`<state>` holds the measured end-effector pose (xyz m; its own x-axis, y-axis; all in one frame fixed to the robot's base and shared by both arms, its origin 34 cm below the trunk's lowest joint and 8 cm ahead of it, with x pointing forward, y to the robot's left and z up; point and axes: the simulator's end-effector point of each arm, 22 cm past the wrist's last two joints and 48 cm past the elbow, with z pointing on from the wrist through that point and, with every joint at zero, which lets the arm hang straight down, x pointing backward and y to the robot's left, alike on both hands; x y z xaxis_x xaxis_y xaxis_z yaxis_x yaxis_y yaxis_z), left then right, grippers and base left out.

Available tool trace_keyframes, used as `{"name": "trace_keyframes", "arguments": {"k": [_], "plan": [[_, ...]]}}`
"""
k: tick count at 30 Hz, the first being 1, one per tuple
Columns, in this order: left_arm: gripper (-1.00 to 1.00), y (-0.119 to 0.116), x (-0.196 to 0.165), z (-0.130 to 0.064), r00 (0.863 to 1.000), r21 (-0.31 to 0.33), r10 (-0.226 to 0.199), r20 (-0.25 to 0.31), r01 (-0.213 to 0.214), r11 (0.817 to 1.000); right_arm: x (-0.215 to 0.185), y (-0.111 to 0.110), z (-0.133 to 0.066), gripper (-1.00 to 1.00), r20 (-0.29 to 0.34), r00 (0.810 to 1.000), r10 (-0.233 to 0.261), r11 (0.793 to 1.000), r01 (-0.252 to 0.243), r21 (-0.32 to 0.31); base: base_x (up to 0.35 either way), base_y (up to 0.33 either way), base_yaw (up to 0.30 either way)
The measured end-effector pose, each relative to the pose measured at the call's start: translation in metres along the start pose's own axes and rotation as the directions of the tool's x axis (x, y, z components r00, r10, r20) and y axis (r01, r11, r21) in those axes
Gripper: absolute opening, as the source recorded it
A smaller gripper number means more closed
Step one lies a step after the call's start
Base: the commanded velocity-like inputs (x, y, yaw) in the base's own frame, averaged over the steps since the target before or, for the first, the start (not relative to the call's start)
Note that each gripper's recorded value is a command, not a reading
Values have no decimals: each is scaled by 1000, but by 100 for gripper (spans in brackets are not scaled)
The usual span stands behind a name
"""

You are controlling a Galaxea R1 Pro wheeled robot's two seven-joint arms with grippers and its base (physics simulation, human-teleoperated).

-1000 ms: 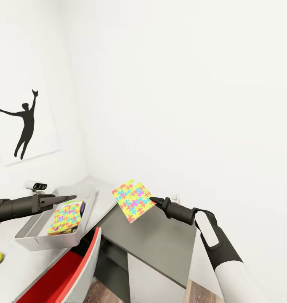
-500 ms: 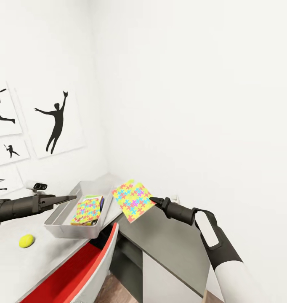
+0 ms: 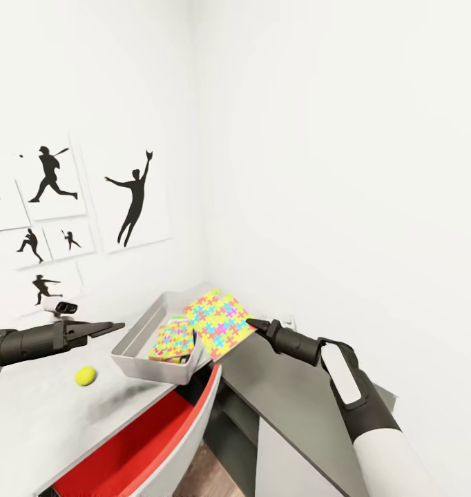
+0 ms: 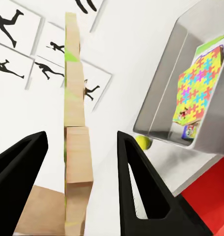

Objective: Put all the toys in the child's room - the three board games (two on the bed and one on the table), the two jigsaw puzzles on the table, and the tennis ball on the table - inside the toy box on the table in the child's room.

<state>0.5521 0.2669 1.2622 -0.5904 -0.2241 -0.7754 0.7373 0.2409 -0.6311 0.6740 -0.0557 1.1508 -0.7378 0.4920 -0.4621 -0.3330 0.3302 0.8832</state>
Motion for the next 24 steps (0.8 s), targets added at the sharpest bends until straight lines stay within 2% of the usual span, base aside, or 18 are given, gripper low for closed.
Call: {"name": "trace_keyframes", "arguments": {"k": [10, 17, 24], "plan": [[100, 0, 0, 0, 1000, -1, -1, 0, 1, 1000, 1, 0, 0, -100, -1, 1000, 0, 1000, 0, 0, 1, 0, 270], [100, 1, 0, 0, 1000, -1, -3, 1, 3, 1000, 1, 0, 0, -100, 0, 1000, 0, 1000, 0, -1, 147, 0, 28], [100, 1, 0, 0, 1000, -1, -4, 1, 4, 1000, 2, -4, 0, -100, -1, 1000, 9, 1000, -9, 6, 35, 0, 1]]}}
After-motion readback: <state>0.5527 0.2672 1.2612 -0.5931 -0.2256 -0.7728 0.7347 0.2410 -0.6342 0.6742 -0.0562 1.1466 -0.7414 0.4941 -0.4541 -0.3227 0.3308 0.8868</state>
